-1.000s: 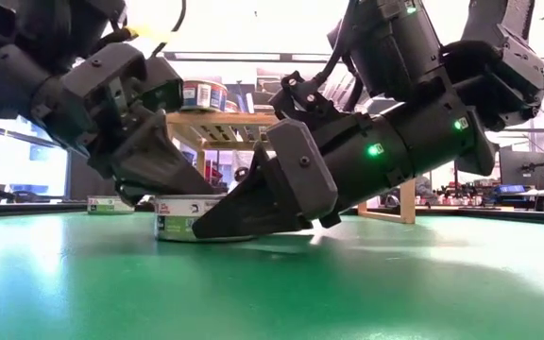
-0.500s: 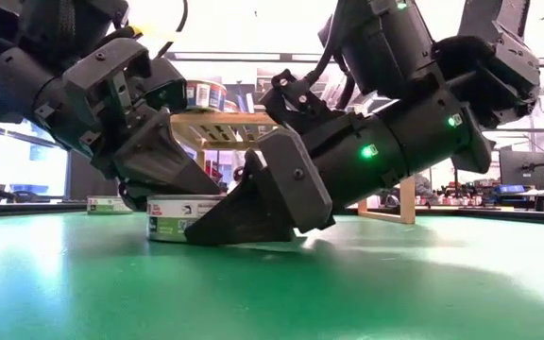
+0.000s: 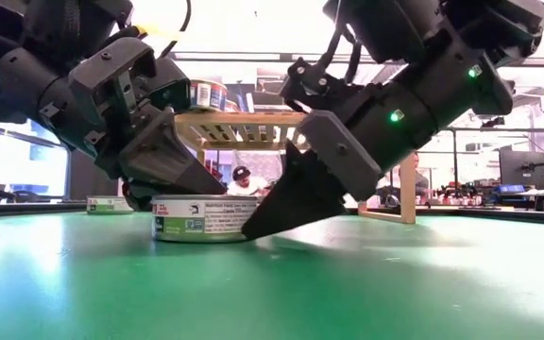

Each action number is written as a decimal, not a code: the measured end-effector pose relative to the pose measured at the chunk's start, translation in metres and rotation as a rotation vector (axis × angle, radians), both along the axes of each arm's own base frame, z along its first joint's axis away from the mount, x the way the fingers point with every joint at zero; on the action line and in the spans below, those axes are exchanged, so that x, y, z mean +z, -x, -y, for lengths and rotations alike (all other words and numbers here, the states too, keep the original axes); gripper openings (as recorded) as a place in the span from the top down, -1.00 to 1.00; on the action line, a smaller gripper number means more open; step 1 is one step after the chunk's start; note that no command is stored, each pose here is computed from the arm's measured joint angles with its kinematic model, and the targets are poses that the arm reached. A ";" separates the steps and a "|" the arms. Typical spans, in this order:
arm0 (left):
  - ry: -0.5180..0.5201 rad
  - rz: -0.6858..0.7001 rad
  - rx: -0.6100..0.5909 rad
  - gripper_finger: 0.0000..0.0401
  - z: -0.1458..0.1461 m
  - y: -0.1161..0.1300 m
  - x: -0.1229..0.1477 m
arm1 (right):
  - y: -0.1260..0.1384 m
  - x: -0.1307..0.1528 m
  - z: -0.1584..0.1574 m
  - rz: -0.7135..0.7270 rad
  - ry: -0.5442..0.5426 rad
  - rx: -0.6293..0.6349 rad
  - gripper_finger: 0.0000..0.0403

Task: Stack canned seafood by type on shelf
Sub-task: Put the center green tuna can on the shelf aligned with the other green tuna can

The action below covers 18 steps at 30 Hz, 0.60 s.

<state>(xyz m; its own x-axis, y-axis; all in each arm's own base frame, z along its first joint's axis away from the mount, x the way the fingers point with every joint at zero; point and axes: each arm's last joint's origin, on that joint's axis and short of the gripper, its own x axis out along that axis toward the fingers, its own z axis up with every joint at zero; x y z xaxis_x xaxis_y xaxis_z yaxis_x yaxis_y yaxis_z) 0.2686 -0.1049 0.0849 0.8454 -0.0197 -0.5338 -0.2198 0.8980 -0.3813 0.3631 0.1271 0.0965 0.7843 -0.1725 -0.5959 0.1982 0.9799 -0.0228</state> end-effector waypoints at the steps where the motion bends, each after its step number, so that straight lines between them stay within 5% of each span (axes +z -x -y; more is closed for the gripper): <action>1: 0.000 0.000 0.000 1.00 0.000 0.000 0.000 | 0.000 0.000 0.000 0.004 -0.013 -0.015 -0.93; 5: -0.002 0.000 0.001 1.00 0.000 0.000 0.000 | 0.000 -0.005 -0.002 0.015 -0.026 -0.030 -0.93; 11: -0.009 0.000 -0.002 1.00 0.000 0.000 0.000 | 0.002 -0.008 -0.020 0.083 0.126 0.006 -0.93; 18: -0.017 0.000 -0.007 1.00 0.000 0.001 0.000 | -0.007 -0.025 -0.025 0.201 0.053 0.014 -0.93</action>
